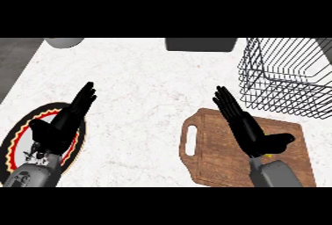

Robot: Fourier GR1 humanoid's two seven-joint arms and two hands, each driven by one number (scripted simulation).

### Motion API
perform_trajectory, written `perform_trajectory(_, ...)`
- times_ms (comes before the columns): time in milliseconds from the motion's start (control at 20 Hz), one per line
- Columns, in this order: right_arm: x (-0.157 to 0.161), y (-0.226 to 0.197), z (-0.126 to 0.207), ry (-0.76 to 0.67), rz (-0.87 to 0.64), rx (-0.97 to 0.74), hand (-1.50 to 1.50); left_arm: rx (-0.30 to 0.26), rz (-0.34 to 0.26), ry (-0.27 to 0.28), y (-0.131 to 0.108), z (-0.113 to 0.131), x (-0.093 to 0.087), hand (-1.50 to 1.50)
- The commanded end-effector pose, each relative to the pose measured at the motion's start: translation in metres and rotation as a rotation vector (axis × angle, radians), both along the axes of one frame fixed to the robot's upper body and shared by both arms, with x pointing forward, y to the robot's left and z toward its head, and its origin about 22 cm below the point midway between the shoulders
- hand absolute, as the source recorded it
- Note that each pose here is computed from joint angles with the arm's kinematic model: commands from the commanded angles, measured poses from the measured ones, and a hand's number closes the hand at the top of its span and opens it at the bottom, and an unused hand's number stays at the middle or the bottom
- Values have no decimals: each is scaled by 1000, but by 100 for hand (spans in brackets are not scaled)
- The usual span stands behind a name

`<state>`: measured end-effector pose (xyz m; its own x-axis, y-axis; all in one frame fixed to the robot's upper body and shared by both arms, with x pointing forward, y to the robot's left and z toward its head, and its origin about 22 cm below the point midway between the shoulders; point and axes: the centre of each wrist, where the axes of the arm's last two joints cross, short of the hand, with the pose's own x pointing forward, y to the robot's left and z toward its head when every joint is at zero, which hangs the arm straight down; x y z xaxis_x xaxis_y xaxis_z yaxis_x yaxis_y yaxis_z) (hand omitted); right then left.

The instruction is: Pick the lemon from the cutting board and place it in the basket

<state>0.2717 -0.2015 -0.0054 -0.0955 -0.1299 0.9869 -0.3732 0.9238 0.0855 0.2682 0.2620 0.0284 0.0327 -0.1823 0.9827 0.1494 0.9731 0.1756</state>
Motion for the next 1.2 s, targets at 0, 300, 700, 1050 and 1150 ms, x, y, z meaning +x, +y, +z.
perform_trajectory(0, 22, 8, 25, -80, 125, 31, 150, 25, 74, 2, 15, 15, 4, 0)
perform_trajectory(300, 69, -33, 162, -543, 560, -258, 150, 31, 146, 80, 29, 4, 10, 0)
perform_trajectory(700, -3, -14, 102, -786, 684, -283, -150, 17, 259, 124, 60, -7, 3, 0)
perform_trajectory(1050, -12, -13, 173, -625, 635, -679, -150, 28, 251, 116, 56, 15, 17, 0)
perform_trajectory(1150, -9, -20, 197, -664, 599, -882, -150, 25, 257, 111, 48, 5, 22, 0)
